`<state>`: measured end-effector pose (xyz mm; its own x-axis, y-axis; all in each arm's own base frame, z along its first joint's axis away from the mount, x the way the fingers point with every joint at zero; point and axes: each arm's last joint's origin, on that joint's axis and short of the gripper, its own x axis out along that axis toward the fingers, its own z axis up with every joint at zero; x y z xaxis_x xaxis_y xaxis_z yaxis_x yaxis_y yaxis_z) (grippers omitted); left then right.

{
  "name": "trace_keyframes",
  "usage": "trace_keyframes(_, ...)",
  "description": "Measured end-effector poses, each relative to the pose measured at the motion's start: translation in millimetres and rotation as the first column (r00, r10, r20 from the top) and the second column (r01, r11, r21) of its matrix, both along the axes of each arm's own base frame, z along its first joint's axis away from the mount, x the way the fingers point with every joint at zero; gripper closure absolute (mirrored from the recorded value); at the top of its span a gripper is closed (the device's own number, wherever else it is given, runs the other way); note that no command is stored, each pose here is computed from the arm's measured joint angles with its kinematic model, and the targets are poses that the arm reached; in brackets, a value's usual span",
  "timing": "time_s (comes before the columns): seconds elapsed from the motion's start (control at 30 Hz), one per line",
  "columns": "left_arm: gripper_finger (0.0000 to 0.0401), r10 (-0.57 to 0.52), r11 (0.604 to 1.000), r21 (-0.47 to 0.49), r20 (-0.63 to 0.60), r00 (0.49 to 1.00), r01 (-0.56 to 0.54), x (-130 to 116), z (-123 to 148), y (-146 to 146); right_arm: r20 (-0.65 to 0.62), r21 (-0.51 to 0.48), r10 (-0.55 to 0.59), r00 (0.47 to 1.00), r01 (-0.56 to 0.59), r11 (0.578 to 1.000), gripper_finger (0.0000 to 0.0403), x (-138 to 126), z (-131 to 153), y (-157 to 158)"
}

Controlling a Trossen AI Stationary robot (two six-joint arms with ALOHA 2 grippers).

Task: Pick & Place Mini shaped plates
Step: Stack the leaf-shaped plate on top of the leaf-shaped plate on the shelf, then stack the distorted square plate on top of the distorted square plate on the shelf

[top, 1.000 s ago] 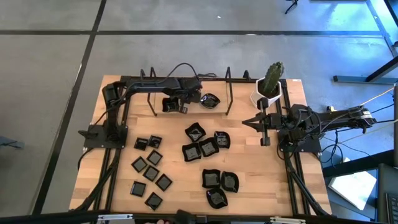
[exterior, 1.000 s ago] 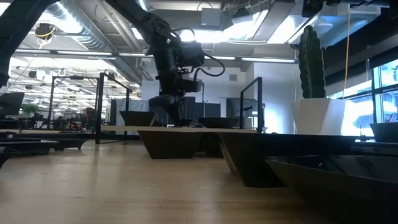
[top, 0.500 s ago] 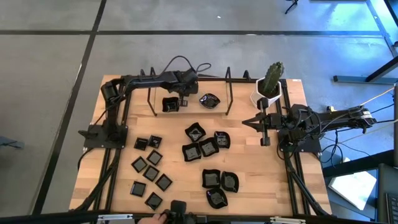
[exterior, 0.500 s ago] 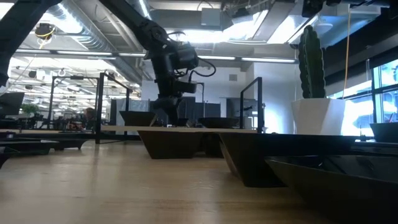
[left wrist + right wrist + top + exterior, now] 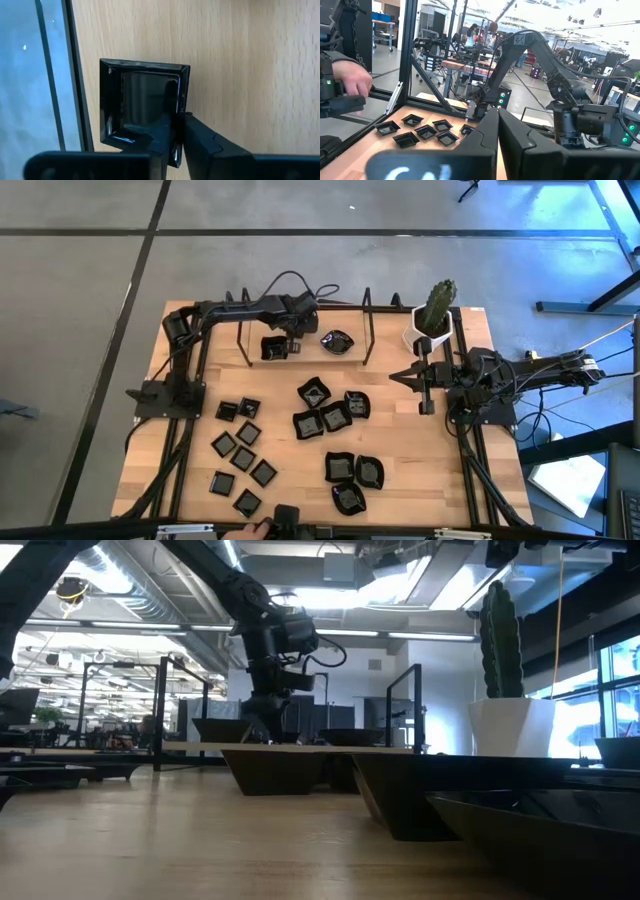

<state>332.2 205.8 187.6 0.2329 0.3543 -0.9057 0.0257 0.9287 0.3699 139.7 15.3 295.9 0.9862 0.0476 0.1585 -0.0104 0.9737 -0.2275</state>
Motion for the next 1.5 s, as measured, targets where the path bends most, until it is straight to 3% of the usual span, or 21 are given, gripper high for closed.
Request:
trace_keyframes(0.37, 0.0280, -0.024, 0.998, 0.050, -0.045, 0.999, 0.027, 6.3, 1.6, -11.5, 0.000, 0.000, 0.000, 1.000, 0.000, 1.000, 0.0389, 0.0, 0.0, 0.0)
trace_keyframes(0.53, 0.0261, -0.015, 0.998, 0.065, -0.101, 0.995, 0.021, 12.9, 23.8, -20.0, 0.000, 0.000, 0.000, 1.000, 0.000, 1.000, 0.0389, 0.0, 0.0, 0.0)
trace_keyframes(0.63, 0.0256, -0.011, 0.999, 0.033, -0.143, 0.990, 0.016, 10.0, 54.3, -33.6, 0.000, -0.003, 0.000, 1.000, 0.000, 1.000, 0.0389, 0.0, 0.0, 0.0)
trace_keyframes(0.73, 0.0258, 0.038, 0.999, 0.000, -0.075, 0.996, -0.038, -4.1, 100.4, -50.5, 0.003, -0.014, -0.002, 1.000, 0.002, 1.000, 0.0389, -0.1, 0.3, 0.0)
trace_keyframes(0.83, 0.0269, 0.046, 0.995, -0.096, 0.078, 0.996, -0.038, -33.9, 146.3, -70.1, 0.006, -0.018, -0.002, 1.000, 0.002, 1.000, 0.0389, -0.1, 0.5, 0.0)
trace_keyframes(0.9, 0.0287, 0.021, 0.980, -0.198, 0.230, 0.973, 0.026, -60.1, 172.3, -85.2, 0.008, -0.029, 0.004, 1.000, -0.004, 1.000, 0.0389, -0.1, 0.6, 0.2)
trace_keyframes(1.03, 0.0337, -0.049, 0.926, -0.284, 0.565, 0.823, 0.250, -110.2, 197.2, -118.9, 0.029, -0.039, 0.041, 0.999, -0.040, 0.998, 0.0389, -0.6, 2.6, 1.3)
trace_keyframes(1.17, 0.0388, -0.123, 0.844, -0.264, 0.752, 0.648, 0.467, -153.2, 184.9, -155.4, 0.024, -0.002, 0.081, 0.996, -0.081, 0.997, 0.0389, -0.5, 2.3, 2.3)
trace_keyframes(1.27, 0.0396, -0.078, 0.786, -0.262, 0.857, 0.510, 0.560, -175.6, 174.2, -182.4, 0.024, 0.037, 0.119, 0.993, -0.120, 0.992, 0.0389, -0.8, 2.5, 3.2)
trace_keyframes(1.43, 0.0399, 0.100, 0.814, -0.230, 0.960, 0.262, 0.533, -205.7, 155.4, -207.1, 0.022, 0.110, 0.160, 0.987, -0.161, 0.981, 0.0389, -1.2, 2.6, 3.9)
trace_keyframes(1.5, 0.0398, 0.118, 0.817, -0.209, 0.973, 0.199, 0.537, -214.8, 140.9, -213.3, 0.029, 0.119, 0.161, 0.986, -0.164, 0.979, 0.0389, -1.3, 3.4, 3.9)
